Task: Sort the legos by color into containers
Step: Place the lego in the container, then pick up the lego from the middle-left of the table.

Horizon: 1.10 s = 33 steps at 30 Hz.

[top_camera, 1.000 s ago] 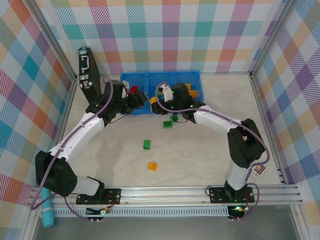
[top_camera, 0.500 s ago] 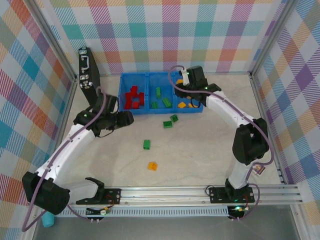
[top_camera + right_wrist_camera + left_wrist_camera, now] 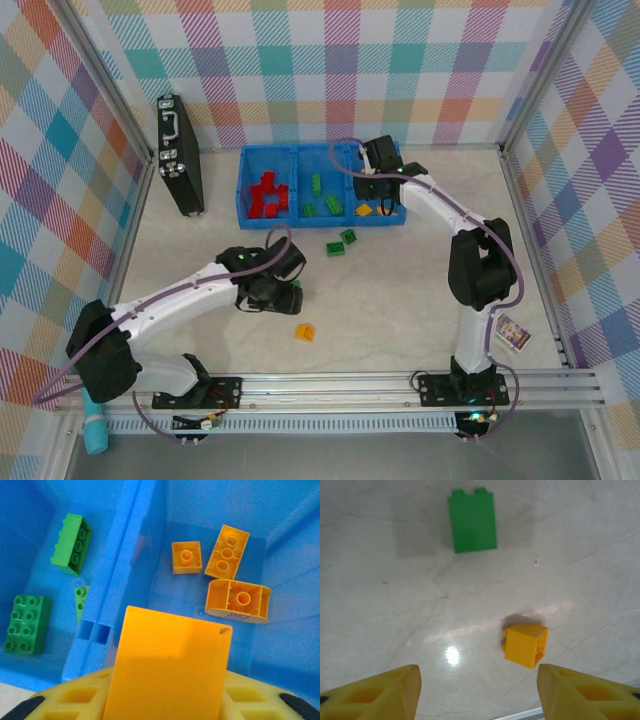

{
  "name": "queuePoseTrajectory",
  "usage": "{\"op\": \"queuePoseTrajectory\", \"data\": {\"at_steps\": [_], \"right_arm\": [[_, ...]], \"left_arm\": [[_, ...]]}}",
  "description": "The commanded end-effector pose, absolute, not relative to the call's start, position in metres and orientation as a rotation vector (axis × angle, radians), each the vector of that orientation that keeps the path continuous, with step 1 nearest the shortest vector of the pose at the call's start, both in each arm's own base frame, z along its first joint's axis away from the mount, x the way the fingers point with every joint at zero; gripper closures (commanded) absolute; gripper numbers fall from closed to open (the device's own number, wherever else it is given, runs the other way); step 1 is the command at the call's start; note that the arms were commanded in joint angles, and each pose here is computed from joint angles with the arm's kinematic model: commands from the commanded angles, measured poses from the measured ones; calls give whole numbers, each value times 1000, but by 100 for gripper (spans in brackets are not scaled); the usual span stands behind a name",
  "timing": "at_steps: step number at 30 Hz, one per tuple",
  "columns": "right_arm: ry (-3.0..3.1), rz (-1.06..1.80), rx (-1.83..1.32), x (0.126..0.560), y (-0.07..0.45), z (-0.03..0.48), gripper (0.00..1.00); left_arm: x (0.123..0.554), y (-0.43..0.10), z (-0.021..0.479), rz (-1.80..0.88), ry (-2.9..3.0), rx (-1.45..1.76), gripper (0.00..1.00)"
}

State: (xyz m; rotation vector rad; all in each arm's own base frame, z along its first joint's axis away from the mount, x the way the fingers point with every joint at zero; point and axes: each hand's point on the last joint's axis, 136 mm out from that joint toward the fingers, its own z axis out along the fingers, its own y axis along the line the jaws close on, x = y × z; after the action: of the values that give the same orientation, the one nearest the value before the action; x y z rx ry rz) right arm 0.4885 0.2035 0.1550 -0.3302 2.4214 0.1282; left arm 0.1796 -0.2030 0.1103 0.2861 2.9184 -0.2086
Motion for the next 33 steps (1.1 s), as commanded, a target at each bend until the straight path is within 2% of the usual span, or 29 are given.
{"op": "queuePoseTrajectory", "data": {"at_steps": [1,5,9,12,25,33], "right_arm": [[2416,112,-326,496,196,159,56],[2430,119,-320,499,193,153,49],[2427,129,-335,499,193,153,29],[2402,155,-346,497,195,162,23],[2292,204,-368,483,196,217,21],[2249,224,-382,469,192,242,18]], "left_arm": [[166,-217,104,-200,2936,294,37],[150,-232,91,-226,2969,295,37],[146,-234,82,-204,2978,289,36],[147,-235,78,-197,2979,289,36],[141,-243,39,-179,3032,333,38],[140,-244,27,-167,3044,338,45]]}}
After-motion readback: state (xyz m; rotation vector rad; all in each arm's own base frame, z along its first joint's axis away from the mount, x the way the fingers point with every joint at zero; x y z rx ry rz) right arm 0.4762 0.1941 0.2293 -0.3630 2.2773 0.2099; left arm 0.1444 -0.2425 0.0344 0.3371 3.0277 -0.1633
